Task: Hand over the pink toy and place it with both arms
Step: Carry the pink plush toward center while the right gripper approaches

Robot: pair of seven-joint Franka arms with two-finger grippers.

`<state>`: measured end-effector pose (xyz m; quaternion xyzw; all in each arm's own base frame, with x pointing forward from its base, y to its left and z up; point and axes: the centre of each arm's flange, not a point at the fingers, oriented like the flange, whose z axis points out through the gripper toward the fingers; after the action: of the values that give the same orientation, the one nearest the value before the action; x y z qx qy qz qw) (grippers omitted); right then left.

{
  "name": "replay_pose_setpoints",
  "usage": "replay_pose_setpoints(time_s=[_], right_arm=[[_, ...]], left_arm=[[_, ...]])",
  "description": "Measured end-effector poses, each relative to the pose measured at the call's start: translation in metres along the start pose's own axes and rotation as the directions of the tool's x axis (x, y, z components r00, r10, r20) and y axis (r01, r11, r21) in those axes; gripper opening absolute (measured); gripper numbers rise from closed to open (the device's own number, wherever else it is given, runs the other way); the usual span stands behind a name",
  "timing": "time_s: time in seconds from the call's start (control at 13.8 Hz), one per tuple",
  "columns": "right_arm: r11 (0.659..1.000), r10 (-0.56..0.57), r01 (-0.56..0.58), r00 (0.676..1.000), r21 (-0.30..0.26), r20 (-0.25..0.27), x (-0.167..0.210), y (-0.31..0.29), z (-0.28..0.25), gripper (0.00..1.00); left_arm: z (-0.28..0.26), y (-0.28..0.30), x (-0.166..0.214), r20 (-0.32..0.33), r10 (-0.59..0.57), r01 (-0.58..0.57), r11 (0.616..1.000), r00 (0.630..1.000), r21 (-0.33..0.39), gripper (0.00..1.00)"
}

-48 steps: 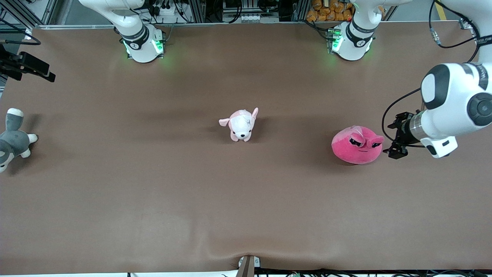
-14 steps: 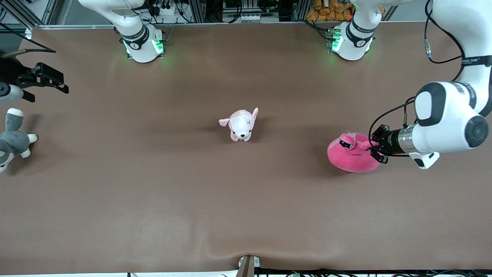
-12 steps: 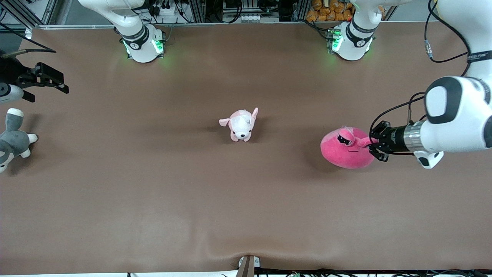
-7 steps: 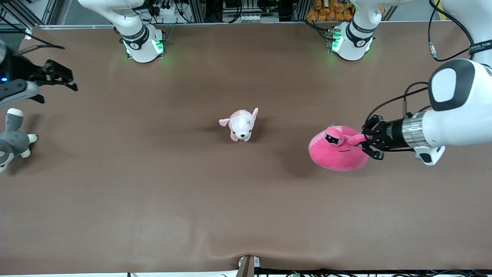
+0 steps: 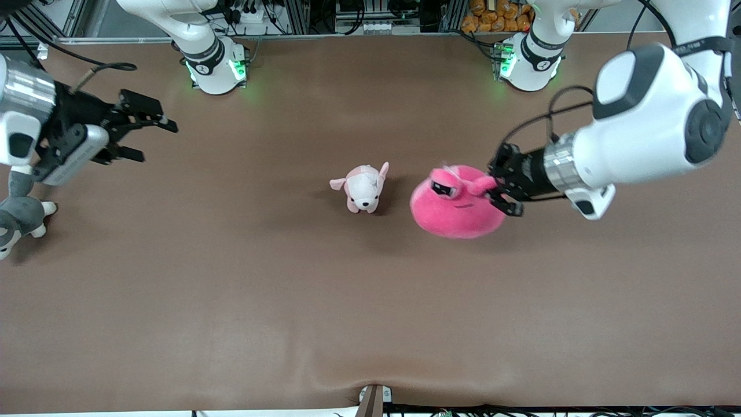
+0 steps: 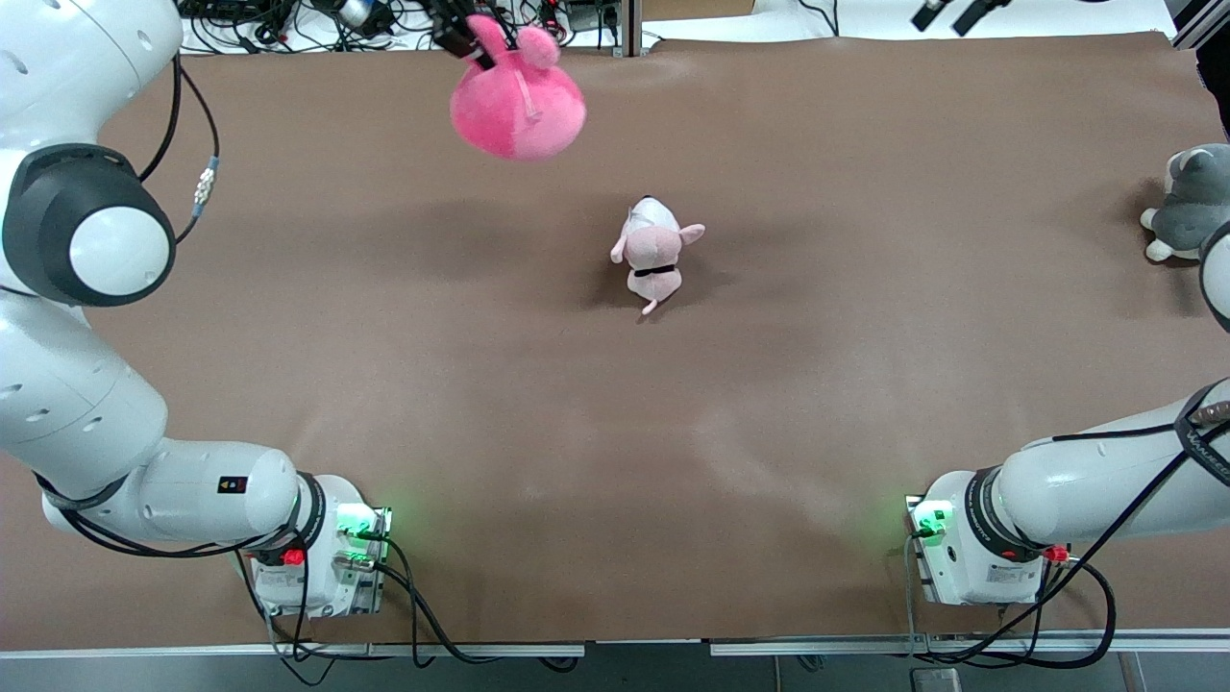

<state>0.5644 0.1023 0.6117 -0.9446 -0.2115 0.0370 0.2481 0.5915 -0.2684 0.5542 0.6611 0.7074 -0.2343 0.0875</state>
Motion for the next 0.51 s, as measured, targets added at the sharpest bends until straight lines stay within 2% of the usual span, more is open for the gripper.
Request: replay_pose_setpoints(time_s=[0.15,0.51], right_arm=[[0.999,-0.035,0.036,0.999,0.012,-0.034,0.017,-0.014,0.014,1.0],[0.988,-0.151,0.15,0.982,-0.015,-0.11,0.047,-0.081,0.044,1.0]], left_arm=[[0.0,-0.015,-0.027,0.011,-0.008,0.008,1.0,1.0,0.002,0.11],[0.017,-0.037,-0.069,0.023,-0.027,0.027,1.0,0.999,-0.007,0.11]])
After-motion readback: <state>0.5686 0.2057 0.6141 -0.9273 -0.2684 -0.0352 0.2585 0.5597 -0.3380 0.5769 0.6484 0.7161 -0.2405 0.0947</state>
